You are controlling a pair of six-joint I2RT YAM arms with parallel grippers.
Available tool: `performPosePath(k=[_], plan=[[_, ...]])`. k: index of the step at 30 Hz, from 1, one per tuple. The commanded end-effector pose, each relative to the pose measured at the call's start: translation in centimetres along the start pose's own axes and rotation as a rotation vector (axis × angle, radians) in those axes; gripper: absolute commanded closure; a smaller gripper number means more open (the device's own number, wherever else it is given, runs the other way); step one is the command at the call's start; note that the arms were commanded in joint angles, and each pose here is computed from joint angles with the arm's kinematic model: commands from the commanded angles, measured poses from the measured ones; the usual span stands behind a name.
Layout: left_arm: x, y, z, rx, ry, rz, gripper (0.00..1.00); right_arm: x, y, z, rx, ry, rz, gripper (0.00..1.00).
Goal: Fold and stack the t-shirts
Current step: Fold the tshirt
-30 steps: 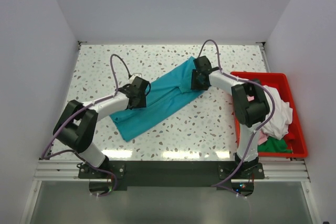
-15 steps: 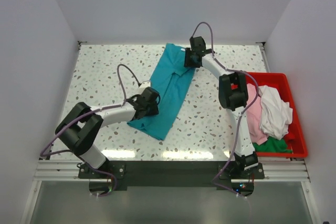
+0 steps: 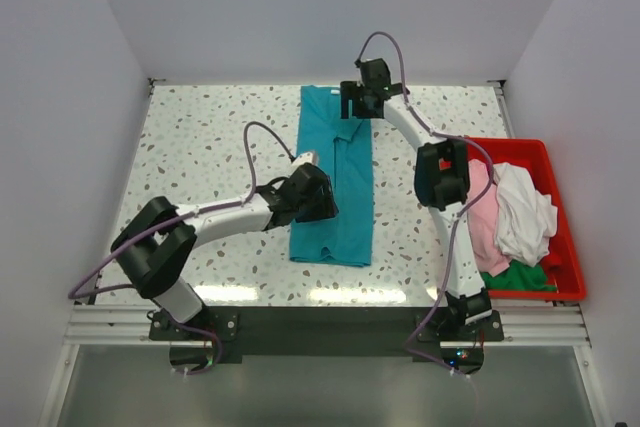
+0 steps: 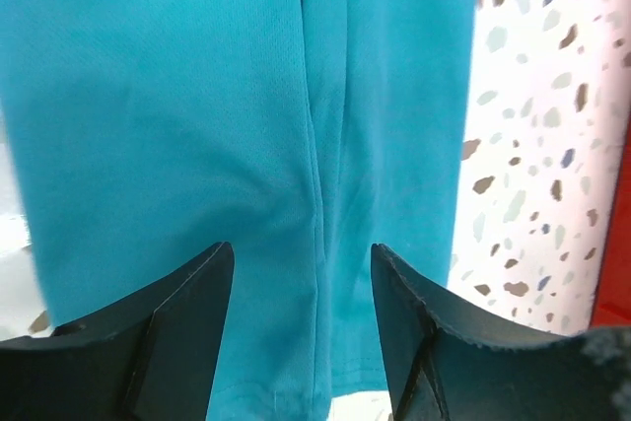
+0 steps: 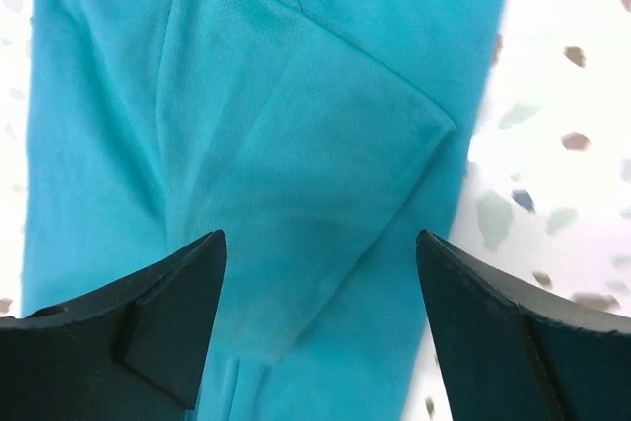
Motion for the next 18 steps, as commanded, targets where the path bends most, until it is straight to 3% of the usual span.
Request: performPosePath(k=[1,2,3,4,6,7,10,12,15,18], plan=[[3.2,0.2,4.0,0.029,-0.109,-0.015,0.37,6.6,2.3,10.5,0.011,-0.161,-0.026,0.18],[3.1,0.6,4.5,0.038,-0.115,-0.014,0.37,6.3,2.2,11.6,0.004,-0.157,-0.058,0.19],[2.7,1.2,4.8,0.054,-0.111,-0.017,0.38,7.5,3.0,15.4,0.036,-0.204,-0.075,0.20],[2.1,1.8,5.3,0.064,-0.109,-0.021,0.39,4.6,1.9,15.2,-0.001,-0.141,-0.088,0.23],[1.1,2.5,5.4,0.073,-0.096,-0.025,0.43,2.3,3.3,17.5,0.035,-0.144,-0.093,0.31],[-0.1,3.1,5.2,0.080,-0.070,-0.033,0.44,-0.8,2.5,19.3,0.017,-0.116,-0.090,0.40],[-1.7,3.4,5.1,0.069,-0.065,-0.062,0.47,-7.8,3.1,22.2,0.026,-0.078,-0.061,0.50],[-2.0,2.7,5.0,0.016,-0.079,-0.104,0.49,-11.5,4.0,23.2,0.056,-0.057,-0.060,0.58],[-3.4,2.1,4.2,0.002,-0.061,-0.175,0.54,-18.0,1.6,23.9,0.039,-0.006,-0.085,0.67],[-5.0,0.8,3.8,-0.031,-0.059,-0.225,0.57,-20.2,0.7,24.9,0.040,-0.012,-0.116,0.74]])
Point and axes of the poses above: each gripper's point midway between its finger pads, its own z axis back along the fingers, its own y axis along the line the jaws close on, x = y × z, the point moved 3 cm from there along z, back along the fingers, and after that the axes turned 13 degrees about -z, right-handed, at the moved point
